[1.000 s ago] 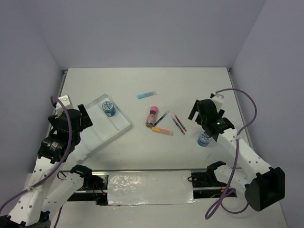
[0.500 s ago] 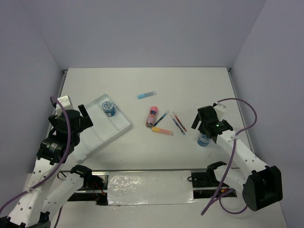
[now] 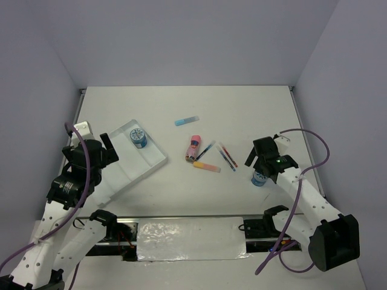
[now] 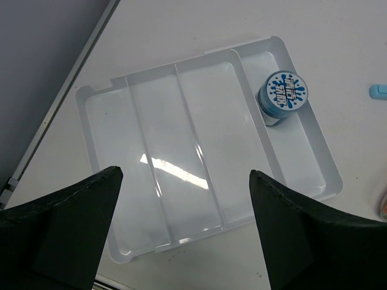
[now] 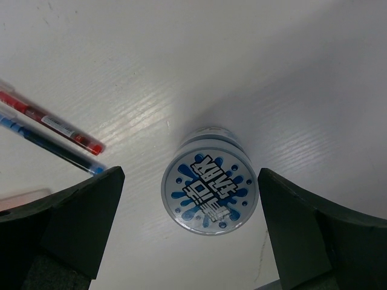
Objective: Sort the stationery into containers
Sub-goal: Pick up the stationery from the center of the board.
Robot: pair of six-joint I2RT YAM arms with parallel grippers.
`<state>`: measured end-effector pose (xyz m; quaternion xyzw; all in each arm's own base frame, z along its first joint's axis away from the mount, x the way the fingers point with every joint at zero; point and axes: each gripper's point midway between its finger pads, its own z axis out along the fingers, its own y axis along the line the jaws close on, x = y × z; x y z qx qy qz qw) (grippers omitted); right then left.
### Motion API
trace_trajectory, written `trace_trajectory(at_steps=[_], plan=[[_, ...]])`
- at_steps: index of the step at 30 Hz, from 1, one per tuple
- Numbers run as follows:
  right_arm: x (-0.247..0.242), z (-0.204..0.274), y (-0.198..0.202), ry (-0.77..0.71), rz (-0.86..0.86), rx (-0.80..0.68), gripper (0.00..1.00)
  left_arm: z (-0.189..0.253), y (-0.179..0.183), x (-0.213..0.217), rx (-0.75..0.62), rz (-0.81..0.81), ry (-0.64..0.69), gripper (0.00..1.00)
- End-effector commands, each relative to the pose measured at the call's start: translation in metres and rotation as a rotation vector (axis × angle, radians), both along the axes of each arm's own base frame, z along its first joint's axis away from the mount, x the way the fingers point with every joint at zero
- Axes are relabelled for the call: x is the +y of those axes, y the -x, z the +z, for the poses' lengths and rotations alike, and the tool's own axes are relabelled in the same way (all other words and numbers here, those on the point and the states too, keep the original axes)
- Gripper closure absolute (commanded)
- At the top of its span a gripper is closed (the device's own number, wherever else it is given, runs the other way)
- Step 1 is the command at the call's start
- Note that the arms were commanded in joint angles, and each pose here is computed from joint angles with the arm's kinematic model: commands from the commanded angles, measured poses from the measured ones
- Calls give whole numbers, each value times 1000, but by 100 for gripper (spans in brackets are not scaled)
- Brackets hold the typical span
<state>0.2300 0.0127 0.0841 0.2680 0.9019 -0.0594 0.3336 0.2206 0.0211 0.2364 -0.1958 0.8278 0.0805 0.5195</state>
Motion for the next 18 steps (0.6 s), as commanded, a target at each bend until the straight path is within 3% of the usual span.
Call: trace_trajectory(at_steps=[1, 10, 13, 17, 18], plan=[[2, -8, 9, -35, -29, 35, 0, 10, -6, -2, -41, -3, 11, 1], [2, -13, 9, -41, -42, 35, 6, 10, -5, -3, -45, -6, 10, 1], [7, -18, 8, -40, -13, 77, 16, 11, -4, -2, -49, -6, 11, 1], [9, -16, 5, -52, 15, 48, 53, 12, -4, -3, -55, -9, 13, 1], [10, -15, 4, -54, 27, 40, 54, 12, -4, -3, -54, -11, 13, 1]])
